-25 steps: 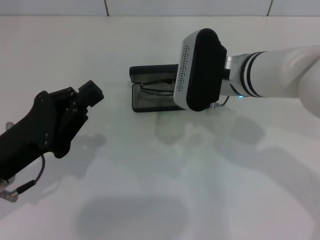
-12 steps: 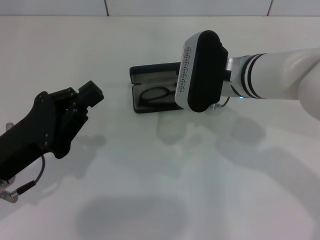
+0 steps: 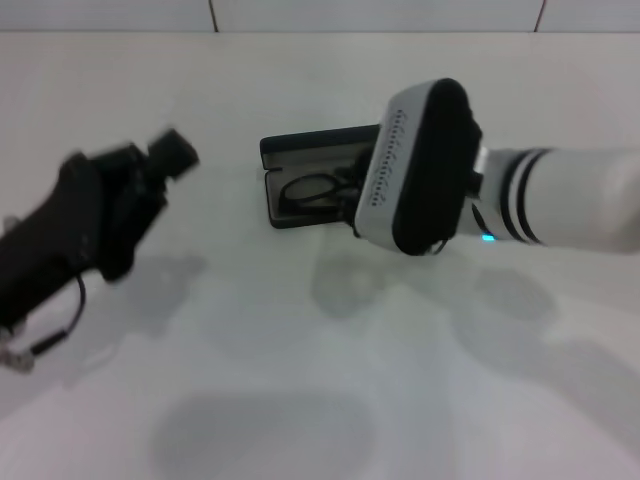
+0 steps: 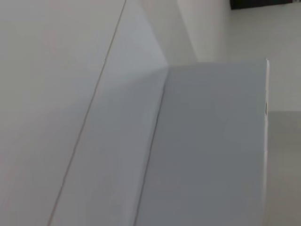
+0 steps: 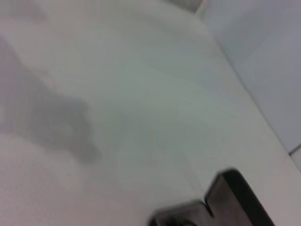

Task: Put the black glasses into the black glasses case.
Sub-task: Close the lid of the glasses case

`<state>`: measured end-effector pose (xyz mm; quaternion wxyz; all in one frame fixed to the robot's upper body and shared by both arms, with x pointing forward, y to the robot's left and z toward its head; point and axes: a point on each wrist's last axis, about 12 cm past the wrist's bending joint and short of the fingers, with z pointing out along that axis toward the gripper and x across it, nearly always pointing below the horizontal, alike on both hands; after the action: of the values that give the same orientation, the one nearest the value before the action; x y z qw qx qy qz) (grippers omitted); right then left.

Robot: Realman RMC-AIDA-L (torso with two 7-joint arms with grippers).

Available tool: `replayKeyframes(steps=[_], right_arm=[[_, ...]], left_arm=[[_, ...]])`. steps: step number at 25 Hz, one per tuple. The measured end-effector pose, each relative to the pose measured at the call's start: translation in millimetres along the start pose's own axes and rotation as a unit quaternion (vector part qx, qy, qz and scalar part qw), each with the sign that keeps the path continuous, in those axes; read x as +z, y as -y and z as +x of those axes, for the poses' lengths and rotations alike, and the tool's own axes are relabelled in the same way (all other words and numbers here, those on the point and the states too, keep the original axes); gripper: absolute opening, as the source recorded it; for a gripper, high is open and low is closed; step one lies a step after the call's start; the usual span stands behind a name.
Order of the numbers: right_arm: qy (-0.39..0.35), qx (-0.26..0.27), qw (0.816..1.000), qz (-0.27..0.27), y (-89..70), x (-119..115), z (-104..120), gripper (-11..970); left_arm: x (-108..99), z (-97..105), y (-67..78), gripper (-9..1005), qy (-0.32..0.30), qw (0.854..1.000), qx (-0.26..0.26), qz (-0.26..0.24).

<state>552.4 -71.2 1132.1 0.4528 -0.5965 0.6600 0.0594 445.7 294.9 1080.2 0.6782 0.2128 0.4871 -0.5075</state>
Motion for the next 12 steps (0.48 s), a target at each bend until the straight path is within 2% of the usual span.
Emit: replayKeyframes(steps=[1, 4, 8, 10, 11, 12], right_arm=[[0.0, 0.0, 1.0, 0.0, 0.0, 0, 0, 226], [0.028, 0.066, 0.997, 0.008, -3.2, -20, 3, 226], [0.048, 0.149, 0.988, -0.003, 2.1, -45, 9, 227], [0.057, 0.188, 0.98, -0.016, 6.7, -64, 23, 227], [0.065, 0.207, 0.976, -0.026, 9.2, -74, 32, 227], [0.074, 0.219, 0.972, -0.038, 9.7, -83, 38, 228]], left_arm=[[3, -3, -3.7, 54, 0.004, 1.0, 0.006, 0.002], [19, -20, -21.0, 54, 0.011, 0.999, 0.035, 0.026], [29, -51, -48.3, 55, -0.03, 0.997, 0.049, 0.045], [49, -65, -69.4, 55, -0.072, 0.995, 0.042, 0.056], [68, -71, -81.4, 55, -0.101, 0.992, 0.04, 0.069], [80, -73, -88.1, 55, -0.121, 0.989, 0.038, 0.072]])
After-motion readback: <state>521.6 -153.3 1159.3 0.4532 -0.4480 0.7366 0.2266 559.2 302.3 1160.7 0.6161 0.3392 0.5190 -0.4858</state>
